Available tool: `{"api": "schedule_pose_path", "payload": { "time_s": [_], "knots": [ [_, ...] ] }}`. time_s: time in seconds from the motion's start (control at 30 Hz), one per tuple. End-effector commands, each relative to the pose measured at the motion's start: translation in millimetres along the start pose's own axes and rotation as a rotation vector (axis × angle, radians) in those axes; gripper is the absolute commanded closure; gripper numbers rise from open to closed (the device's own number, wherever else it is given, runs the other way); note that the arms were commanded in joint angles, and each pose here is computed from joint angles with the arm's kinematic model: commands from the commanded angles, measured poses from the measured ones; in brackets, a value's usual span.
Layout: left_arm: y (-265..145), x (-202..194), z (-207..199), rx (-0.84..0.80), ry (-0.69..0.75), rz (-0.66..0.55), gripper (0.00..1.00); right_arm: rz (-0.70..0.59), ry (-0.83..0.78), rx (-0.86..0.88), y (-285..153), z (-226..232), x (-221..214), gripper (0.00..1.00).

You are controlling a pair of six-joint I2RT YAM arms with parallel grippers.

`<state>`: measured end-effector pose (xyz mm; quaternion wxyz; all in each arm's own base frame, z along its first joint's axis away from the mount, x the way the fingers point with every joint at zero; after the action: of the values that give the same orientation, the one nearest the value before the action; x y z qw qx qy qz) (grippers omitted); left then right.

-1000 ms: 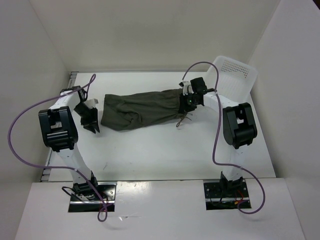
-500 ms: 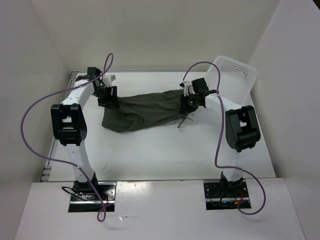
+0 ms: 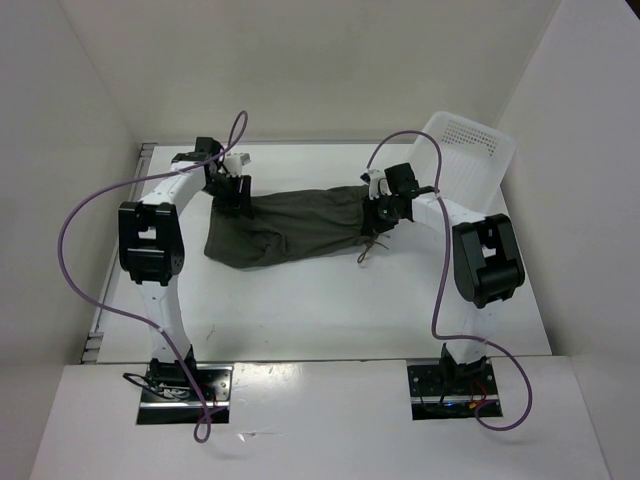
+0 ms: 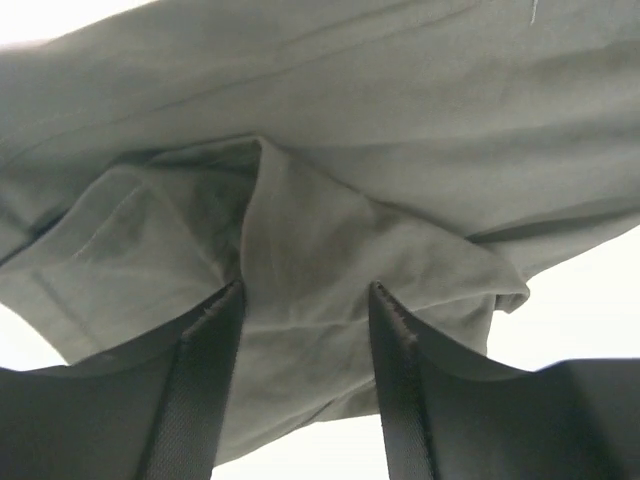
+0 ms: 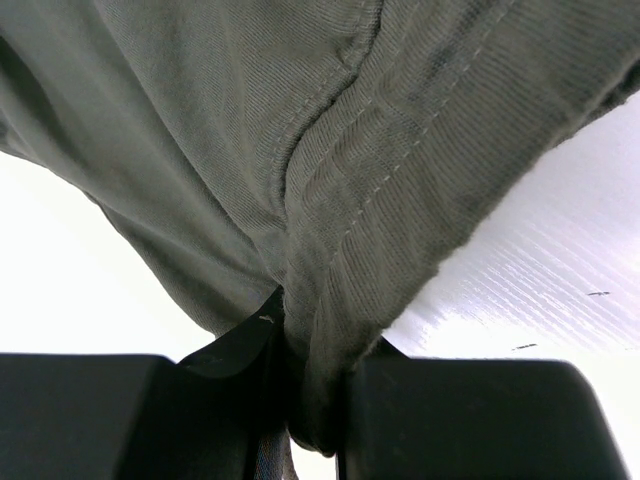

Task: Fold and stack the shorts
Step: Fold the shorts

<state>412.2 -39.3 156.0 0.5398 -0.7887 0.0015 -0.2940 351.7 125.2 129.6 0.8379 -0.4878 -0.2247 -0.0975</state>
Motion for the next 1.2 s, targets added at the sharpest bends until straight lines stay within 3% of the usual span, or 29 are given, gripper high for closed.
{"api": "schedule_pose_path", "payload": {
  "time_s": [0.0, 0.13, 0.3, 0.37, 0.47, 0.57, 0.6, 0.63, 0.67, 0.8, 0.93, 1.03, 1.07, 1.17],
  "knots": [
    [10.1, 7.5, 4.0, -0.017, 0.014, -0.018, 0.42, -0.077, -0.064, 0.024, -15.7, 11.8, 11.2, 1.0],
    [13.8, 0.9, 3.1, 0.012, 0.004, 0.04, 0.47, -0.086, -0.068, 0.026, -16.7, 12.9, 14.2, 1.0],
    [0.0, 2.4, 4.9, 0.11, 0.016, 0.042, 0.47, -0.086, -0.068, 0.026, -16.8, 12.9, 14.2, 1.0],
    [-1.7, -0.3, 5.6, 0.135, 0.015, 0.054, 0.42, -0.084, -0.068, 0.034, -16.7, 13.5, 14.1, 1.0],
    [0.6, -1.2, 0.6, 0.067, 0.012, 0.04, 0.42, -0.085, -0.069, 0.035, -15.3, 13.4, 16.3, 1.0],
    [5.9, -3.5, -7.9, -0.06, -0.002, 0.023, 0.61, -0.093, -0.072, 0.036, -16.4, 14.5, 19.3, 1.0],
    [3.4, -1.4, -9.9, -0.078, -0.003, 0.019, 0.71, -0.093, -0.072, 0.036, -16.4, 14.5, 19.4, 1.0],
    [7.1, -4.0, -10.0, -0.096, -0.012, 0.033, 0.91, -0.093, -0.072, 0.036, -16.4, 14.5, 19.4, 1.0],
    [6.7, -4.9, -11.3, -0.108, -0.017, 0.037, 0.98, -0.094, -0.083, 0.036, -16.4, 14.1, 19.5, 1.0],
    [-28.6, -10.5, -4.1, -0.052, -0.064, 0.051, 1.0, -0.115, -0.116, 0.038, -23.4, 16.7, 22.8, 1.0],
    [-91.4, -34.2, -4.6, 0.087, -0.129, 0.095, 1.0, -0.118, -0.125, 0.023, -26.9, 15.8, 19.3, 1.0],
    [-113.5, -62.2, -19.4, 0.168, -0.15, 0.204, 1.0, -0.114, -0.12, -0.003, -25.8, 12.9, 16.8, 1.0],
    [-110.9, -80.8, -24.5, 0.161, -0.174, 0.284, 1.0, -0.114, -0.13, -0.003, -25.8, 12.5, 16.9, 1.0],
    [-109.6, -107.2, -33.6, 0.16, -0.193, 0.36, 1.0, -0.121, -0.134, 0.007, -25.6, 13.3, 18.1, 1.0]
  ]
}}
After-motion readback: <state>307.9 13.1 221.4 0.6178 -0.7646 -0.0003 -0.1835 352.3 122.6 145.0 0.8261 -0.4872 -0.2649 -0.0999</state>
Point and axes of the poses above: each gripper's point midway between its finger pads, its own y axis out along the fingers, its own z axis along the line the jaws close on, x = y × z, the point moved 10 cm from there along -y, back along the fingers, and after that the axes turned 15 degrees about y, right-handed, at the moved point
